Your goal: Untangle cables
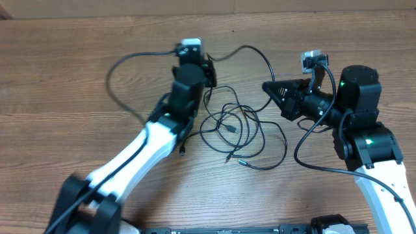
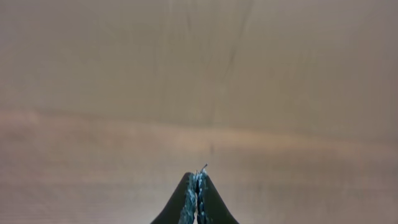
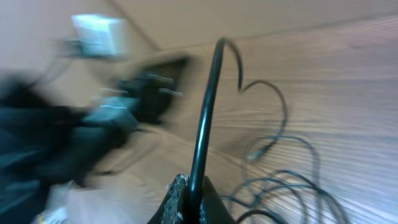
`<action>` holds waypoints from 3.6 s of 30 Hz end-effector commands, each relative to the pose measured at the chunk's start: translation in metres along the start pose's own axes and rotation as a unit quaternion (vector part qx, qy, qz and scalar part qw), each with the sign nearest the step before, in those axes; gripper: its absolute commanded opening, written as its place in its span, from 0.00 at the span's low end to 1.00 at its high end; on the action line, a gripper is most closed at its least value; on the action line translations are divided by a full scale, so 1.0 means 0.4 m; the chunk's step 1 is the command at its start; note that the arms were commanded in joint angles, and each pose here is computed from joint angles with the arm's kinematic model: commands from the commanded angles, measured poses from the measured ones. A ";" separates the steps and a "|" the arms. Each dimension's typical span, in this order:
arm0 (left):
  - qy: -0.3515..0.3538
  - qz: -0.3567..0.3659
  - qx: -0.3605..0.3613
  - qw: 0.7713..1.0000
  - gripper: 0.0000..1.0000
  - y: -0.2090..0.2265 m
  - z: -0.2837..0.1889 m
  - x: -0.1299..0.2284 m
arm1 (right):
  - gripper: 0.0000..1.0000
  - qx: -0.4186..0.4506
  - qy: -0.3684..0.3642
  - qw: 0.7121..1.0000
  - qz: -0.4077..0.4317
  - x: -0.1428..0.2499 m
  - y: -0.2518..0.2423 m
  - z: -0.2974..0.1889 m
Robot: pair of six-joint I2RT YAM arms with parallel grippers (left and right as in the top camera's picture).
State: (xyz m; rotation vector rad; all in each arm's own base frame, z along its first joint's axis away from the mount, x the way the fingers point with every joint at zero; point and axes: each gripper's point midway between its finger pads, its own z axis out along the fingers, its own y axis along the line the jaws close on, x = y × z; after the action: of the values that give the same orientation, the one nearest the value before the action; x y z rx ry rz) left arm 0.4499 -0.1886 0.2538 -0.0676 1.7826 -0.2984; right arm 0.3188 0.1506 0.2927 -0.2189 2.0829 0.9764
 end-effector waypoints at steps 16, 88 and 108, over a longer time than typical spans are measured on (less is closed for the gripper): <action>0.075 0.046 0.053 0.995 0.70 0.008 -0.244 -0.071 | 0.04 -0.121 0.019 0.991 -0.047 -0.003 0.101 0.028; 0.094 0.118 0.555 0.818 1.00 -0.152 -0.199 0.229 | 0.04 -0.225 0.049 0.971 -0.055 -0.057 0.323 -0.030; 0.107 0.124 0.633 0.756 0.95 -0.165 -0.284 0.271 | 0.04 -0.171 0.000 0.983 -0.068 -0.142 0.187 0.044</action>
State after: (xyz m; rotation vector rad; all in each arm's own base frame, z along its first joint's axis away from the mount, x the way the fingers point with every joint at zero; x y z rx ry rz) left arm 0.3144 -0.2537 0.1924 1.1533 1.4880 -1.2848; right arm 0.3290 0.2104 0.3597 -0.5326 1.8926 1.2753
